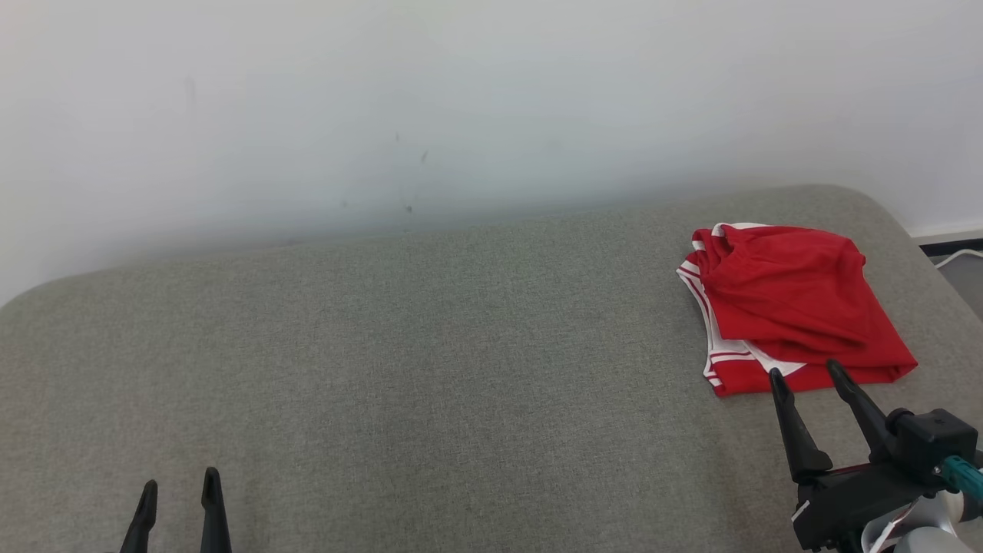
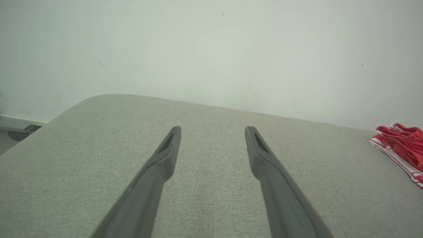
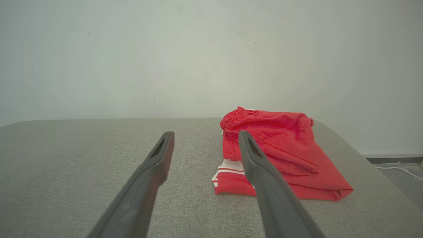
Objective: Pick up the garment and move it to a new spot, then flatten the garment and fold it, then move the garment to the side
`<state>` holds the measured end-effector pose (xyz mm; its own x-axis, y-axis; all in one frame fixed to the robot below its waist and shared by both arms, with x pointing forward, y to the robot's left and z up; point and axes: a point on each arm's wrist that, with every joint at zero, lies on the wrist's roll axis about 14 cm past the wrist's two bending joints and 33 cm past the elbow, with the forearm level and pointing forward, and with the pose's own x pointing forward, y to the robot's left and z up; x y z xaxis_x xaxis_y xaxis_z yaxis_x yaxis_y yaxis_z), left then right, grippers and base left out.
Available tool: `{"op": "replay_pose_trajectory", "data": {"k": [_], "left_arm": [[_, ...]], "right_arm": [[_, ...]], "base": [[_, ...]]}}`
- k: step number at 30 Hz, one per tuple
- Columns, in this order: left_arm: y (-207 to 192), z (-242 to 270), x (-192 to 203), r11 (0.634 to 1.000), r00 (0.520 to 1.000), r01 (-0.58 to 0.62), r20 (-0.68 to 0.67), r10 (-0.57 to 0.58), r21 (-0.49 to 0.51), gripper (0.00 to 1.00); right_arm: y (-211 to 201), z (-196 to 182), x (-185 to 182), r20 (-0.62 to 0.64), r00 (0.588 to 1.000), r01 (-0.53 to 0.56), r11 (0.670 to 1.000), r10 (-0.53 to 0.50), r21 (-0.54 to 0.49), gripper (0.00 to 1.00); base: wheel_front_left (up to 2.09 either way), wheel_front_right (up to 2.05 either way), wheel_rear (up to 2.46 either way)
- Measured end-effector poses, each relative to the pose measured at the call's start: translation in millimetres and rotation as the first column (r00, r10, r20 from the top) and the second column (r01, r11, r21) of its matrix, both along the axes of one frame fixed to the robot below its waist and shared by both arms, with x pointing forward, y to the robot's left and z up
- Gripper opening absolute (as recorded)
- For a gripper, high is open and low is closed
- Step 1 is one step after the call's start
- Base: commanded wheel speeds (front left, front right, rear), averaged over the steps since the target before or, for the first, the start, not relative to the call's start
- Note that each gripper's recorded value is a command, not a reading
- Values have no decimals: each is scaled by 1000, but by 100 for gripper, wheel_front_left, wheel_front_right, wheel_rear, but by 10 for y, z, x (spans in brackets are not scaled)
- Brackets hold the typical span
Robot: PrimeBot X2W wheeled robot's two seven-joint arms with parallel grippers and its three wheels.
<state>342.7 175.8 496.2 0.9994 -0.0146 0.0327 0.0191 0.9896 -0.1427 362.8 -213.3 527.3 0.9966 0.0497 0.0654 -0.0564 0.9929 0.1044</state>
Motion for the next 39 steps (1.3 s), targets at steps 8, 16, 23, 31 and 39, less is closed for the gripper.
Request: {"op": "replay_pose_trajectory", "data": {"k": [8, 16, 23, 31, 39], "left_arm": [[43, 31, 5, 1000, 1000, -15, 10, 15, -2, 100], [12, 40, -6, 1000, 1000, -16, 14, 16, -8, 100], [24, 46, -19, 1000, 1000, -22, 17, 21, 9, 100], [7, 51, -25, 1000, 1000, -21, 19, 21, 12, 100], [-47, -56, -57, 1000, 1000, -8, -16, 8, 3, 0]], "right_arm": [[1, 39, 3, 21, 999, 25, 1000, -25, 19, 100], [-4, 53, -8, 34, 999, 40, 999, -40, 4, 100], [24, 29, -17, 33, 999, 42, 999, -42, -3, 100], [18, 50, -5, 43, 998, 50, 999, -49, -17, 100], [51, -77, -43, 9, 999, 53, 999, -53, -13, 0]], "base": [[0, 0, 0], [0, 0, 0], [0, 0, 0], [0, 0, 0], [0, 0, 0]]}}
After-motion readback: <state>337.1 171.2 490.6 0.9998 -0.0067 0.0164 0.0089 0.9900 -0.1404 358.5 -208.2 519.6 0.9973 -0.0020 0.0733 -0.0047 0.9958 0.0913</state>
